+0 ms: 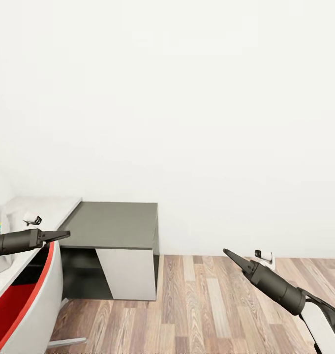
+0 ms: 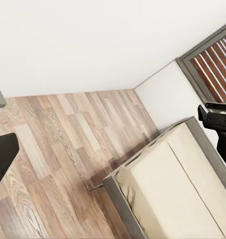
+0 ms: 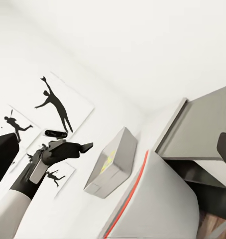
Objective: Put all the toys in the child's room - the three board games (two on the bed and one on the table), the two jigsaw puzzles on the table, and the tennis ball on the table - inside the toy box on the table in the child's room.
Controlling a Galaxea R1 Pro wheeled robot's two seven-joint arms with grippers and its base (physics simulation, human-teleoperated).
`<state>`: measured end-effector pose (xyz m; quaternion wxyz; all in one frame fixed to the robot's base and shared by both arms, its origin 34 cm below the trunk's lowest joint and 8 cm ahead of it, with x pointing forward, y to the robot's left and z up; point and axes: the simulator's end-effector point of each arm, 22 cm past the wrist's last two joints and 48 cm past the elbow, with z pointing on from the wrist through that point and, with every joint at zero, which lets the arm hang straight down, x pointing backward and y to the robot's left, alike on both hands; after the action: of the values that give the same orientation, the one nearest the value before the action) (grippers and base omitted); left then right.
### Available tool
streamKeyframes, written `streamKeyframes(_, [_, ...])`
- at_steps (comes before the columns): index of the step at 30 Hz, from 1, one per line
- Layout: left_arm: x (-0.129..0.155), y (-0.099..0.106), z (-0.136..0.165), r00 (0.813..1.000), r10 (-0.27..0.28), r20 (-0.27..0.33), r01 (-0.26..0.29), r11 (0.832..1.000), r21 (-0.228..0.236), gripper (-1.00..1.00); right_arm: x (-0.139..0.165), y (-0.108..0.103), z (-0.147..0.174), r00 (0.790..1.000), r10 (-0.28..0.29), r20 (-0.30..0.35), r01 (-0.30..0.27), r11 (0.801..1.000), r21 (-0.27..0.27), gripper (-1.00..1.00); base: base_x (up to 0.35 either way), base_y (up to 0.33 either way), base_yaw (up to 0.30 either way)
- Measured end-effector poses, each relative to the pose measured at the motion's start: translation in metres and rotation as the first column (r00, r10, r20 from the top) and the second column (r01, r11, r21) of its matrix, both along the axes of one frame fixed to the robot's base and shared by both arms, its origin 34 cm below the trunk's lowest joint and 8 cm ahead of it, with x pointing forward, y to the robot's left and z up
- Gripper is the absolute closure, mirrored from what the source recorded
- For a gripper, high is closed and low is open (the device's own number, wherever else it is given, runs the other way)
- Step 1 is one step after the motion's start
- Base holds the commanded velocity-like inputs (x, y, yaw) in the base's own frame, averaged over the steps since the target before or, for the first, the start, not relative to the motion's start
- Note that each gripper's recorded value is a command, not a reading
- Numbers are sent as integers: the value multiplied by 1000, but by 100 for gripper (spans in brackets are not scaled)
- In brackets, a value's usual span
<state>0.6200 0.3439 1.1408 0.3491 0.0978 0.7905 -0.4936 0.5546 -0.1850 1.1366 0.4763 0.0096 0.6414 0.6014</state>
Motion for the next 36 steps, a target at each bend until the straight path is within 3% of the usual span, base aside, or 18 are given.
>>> streamKeyframes(18, [-4,-3,14,1000,-6,27,6,1000,-1,-100,-4,1,12,1000,1,29,-1,1000,-3,-100,-214,-37,0])
streamKeyframes(27, [-5,-4,16,999,-7,31,7,1000,-1,-100,-4,2,3,1000,0,25,2,998,-62,-100,-228,84,-3])
streamKeyframes(36, [-6,-4,20,999,-7,40,7,1000,-1,-100,-5,3,5,999,-1,33,3,997,-72,-100,-224,144,-99])
